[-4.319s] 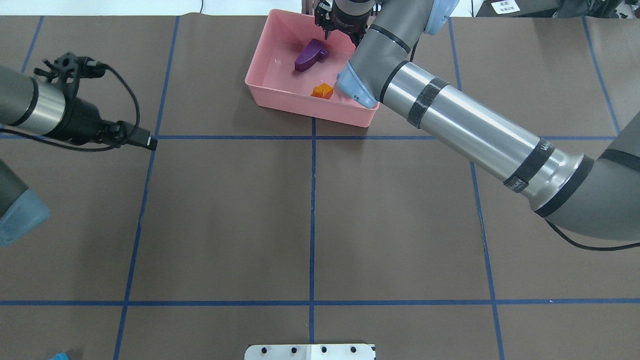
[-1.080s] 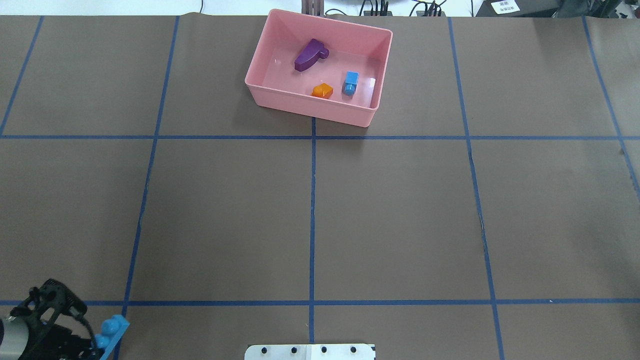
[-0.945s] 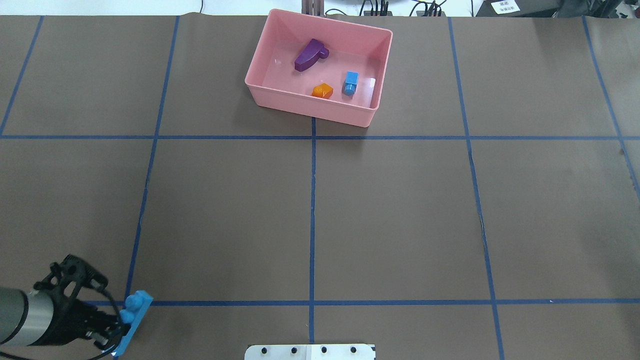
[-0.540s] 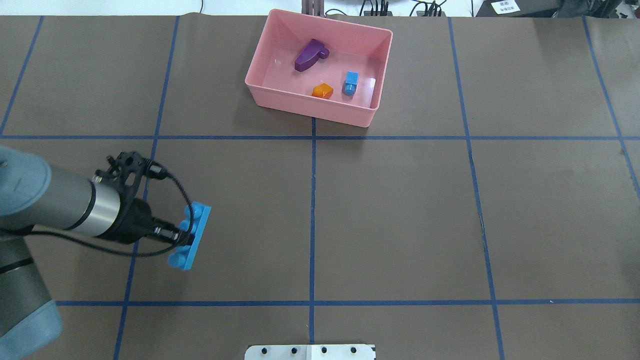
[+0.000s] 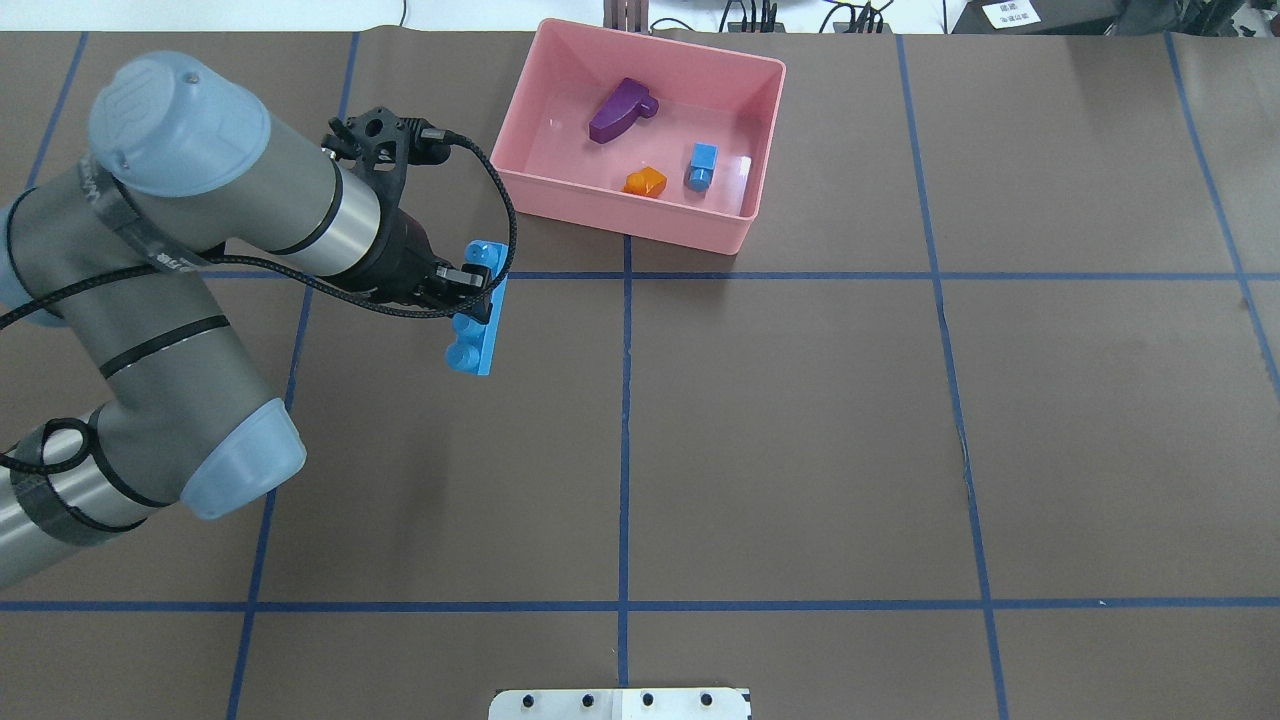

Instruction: Put all blocks into box

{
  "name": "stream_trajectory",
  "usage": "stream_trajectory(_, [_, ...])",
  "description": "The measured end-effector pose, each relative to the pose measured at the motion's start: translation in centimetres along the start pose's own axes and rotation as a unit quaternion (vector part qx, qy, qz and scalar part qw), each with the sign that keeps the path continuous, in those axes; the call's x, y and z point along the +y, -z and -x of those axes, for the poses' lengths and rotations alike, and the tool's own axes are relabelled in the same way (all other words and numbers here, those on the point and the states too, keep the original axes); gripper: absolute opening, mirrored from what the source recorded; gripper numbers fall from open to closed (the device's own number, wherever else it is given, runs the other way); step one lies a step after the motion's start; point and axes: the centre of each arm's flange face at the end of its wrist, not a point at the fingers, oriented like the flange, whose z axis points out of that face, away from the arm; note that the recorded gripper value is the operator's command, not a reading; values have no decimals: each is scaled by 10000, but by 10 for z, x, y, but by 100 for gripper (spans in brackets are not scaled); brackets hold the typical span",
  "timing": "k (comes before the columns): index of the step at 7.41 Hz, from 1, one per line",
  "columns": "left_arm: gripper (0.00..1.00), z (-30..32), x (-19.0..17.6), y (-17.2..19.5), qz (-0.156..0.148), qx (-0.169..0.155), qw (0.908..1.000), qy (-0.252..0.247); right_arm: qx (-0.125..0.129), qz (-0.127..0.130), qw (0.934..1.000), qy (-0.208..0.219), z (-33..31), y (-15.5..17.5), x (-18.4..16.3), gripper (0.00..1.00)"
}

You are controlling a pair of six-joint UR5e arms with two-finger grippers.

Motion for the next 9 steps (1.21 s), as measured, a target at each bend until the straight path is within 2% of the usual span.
stream_trajectory(2, [0, -18, -31, 4, -147, 22, 9996, 220, -72, -130, 9997, -212, -17, -16, 43, 100])
stream_trajectory(4, [0, -58, -98, 1, -362, -4, 9973, 636, -153, -63, 9993, -349, -24, -24, 59, 100])
stream_trajectory(5, [0, -74, -133, -4, -535, -112, 9954, 789, -163, -23, 9991, -394, -26, -27, 64, 89])
stream_trajectory(6, [0, -84, -167, -13, -747, -201, 9928, 919, -168, -4, 9990, -415, -28, -28, 66, 62])
stream_trajectory(7, [0, -88, -200, -31, -1004, -220, 9889, 1073, -186, 9, 9989, -426, -28, -29, 67, 23])
stream_trajectory(8, [0, -91, -231, -53, -1313, -220, 9835, 1224, -225, 21, 9988, -431, -28, -29, 68, 0])
stream_trajectory(9, [72, -90, -250, -69, -1507, -244, 9796, 1308, -261, 30, 9988, -424, -27, -29, 69, 0])
